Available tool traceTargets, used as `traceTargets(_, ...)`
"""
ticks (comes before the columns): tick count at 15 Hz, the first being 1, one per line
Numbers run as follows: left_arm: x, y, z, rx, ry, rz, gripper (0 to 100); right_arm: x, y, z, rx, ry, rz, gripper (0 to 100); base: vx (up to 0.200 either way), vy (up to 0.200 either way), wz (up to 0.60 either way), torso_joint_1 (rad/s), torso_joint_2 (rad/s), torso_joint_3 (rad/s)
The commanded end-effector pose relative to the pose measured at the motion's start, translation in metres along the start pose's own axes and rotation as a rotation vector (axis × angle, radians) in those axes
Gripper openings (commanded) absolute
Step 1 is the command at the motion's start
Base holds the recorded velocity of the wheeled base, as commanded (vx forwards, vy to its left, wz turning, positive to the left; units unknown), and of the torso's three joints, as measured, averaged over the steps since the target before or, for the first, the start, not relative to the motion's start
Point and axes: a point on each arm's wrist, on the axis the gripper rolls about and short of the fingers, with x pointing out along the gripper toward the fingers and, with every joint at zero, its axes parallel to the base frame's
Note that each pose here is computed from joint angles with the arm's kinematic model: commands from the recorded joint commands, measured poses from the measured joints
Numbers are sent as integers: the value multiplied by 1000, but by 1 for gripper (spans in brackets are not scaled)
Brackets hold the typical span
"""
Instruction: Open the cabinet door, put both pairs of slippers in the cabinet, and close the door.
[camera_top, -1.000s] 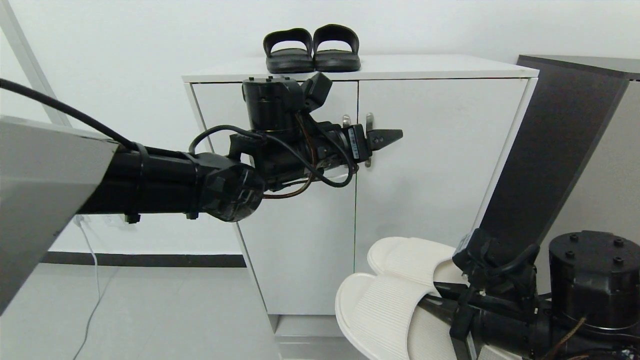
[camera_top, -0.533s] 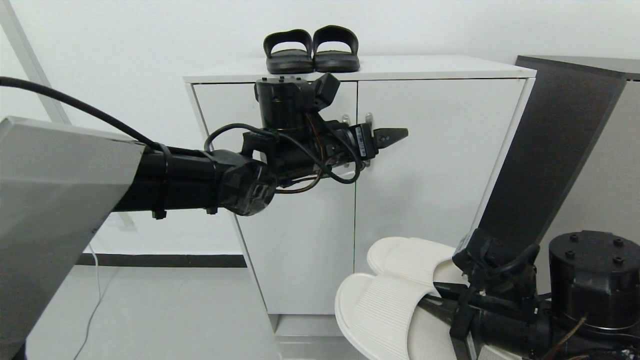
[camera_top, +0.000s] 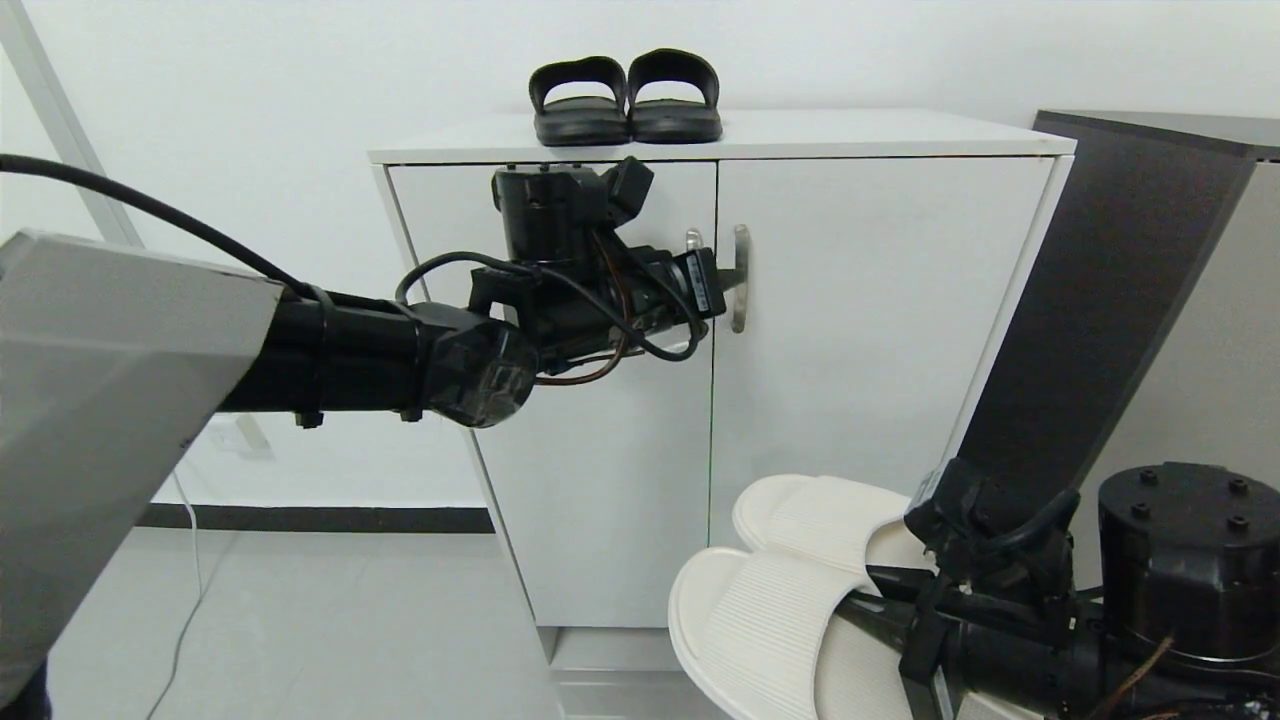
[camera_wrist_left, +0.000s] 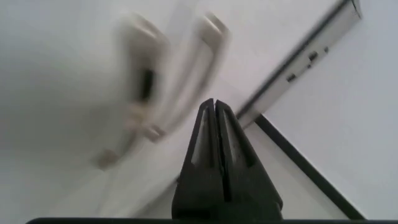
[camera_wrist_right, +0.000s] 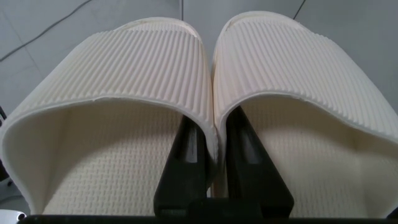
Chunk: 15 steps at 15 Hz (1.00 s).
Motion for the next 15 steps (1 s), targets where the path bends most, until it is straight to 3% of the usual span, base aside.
traceTargets(1,-11,-12,0,1,6,-19,0,0,0,0,0,1,1,0,0,0,0,0,0,0)
traceTargets(3,-20,-21,-2,4,3,-36,0,0,1,0,-1,1,3,0,0,0,0,0,0,0)
traceTargets(6,-30,-26,-3,2,9,-39,0,0,1,0,-1,1,3,0,0,0,0,0,0,0)
traceTargets(9,-30,-20,-1,2,5,-29,0,0,1,0,-3,0,3,0,0,0,0,0,0,0)
traceTargets(10,-28,-19,-1,3,4,-29,100,0,1,0,-2,1,1,0,0,0,0,0,0,0)
traceTargets(15,-21,-5,2,1,-6,-9,100,0,1,0,-2,1,1,0,0,0,0,0,0,0)
